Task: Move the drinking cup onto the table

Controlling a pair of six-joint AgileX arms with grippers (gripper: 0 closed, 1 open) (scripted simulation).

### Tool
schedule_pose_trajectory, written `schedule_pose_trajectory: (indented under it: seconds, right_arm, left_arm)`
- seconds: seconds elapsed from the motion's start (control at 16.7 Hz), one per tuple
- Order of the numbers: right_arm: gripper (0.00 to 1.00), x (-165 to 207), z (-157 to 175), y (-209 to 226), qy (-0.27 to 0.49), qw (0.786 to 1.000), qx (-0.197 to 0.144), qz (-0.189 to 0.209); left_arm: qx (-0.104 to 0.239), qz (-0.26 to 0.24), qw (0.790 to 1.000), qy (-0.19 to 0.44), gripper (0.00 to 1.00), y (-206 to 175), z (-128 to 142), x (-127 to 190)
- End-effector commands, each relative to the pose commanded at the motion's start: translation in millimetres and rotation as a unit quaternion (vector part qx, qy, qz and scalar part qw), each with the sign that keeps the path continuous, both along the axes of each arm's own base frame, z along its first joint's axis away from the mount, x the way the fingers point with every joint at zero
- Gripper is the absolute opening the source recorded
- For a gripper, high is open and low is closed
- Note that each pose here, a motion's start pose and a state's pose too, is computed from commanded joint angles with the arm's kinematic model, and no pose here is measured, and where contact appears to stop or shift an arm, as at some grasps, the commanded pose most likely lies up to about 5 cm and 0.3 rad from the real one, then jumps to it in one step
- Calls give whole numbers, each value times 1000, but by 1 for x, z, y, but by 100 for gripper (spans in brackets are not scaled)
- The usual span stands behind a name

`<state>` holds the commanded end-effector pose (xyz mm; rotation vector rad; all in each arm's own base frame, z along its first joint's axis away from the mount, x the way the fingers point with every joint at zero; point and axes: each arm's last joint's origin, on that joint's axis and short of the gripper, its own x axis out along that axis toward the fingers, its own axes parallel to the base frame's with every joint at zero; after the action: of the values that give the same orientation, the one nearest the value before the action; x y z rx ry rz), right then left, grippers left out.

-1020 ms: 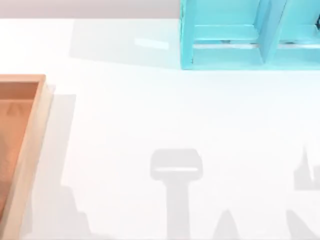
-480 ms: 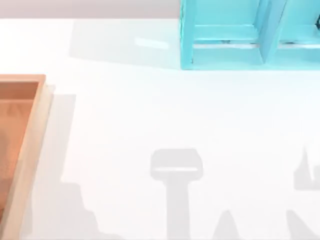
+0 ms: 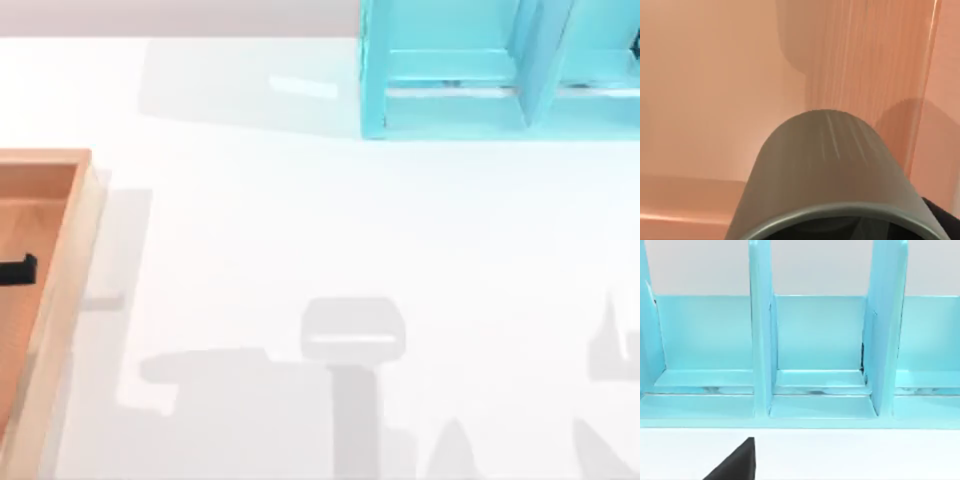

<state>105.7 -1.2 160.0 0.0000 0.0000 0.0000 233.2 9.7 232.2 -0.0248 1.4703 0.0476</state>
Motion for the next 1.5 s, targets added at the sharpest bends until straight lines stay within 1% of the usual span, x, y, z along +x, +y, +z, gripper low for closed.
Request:
schedule_pose_trajectory:
  seconds: [0.18,0.36,0.66,0.84,1.02,1.2,1.32,1.5]
  right_arm:
    - [100,0,0,0,0,1000,0,0]
    - [100,0,0,0,0,1000,0,0]
    - [100,0,0,0,0,1000,0,0]
    - [100,0,0,0,0,1000,0,0]
    - [100,0,0,0,0,1000,0,0]
    - [100,0,0,0,0,1000,0,0]
    - [100,0,0,0,0,1000,0,0]
    - [100,0,0,0,0,1000,0,0]
  left_arm:
    - [-5,-24,999,33,0,-29,14,-14]
    - [-5,-34,998,50,0,-39,17,-21]
    - [-5,-33,998,55,0,-41,16,-18]
    - [-1,-34,997,70,0,-64,21,-1]
    - [6,-35,996,80,0,-111,31,26]
    - [10,-35,997,75,0,-183,41,47]
    - [10,-35,997,68,0,-239,43,49]
    - [5,-34,998,56,0,-321,40,31]
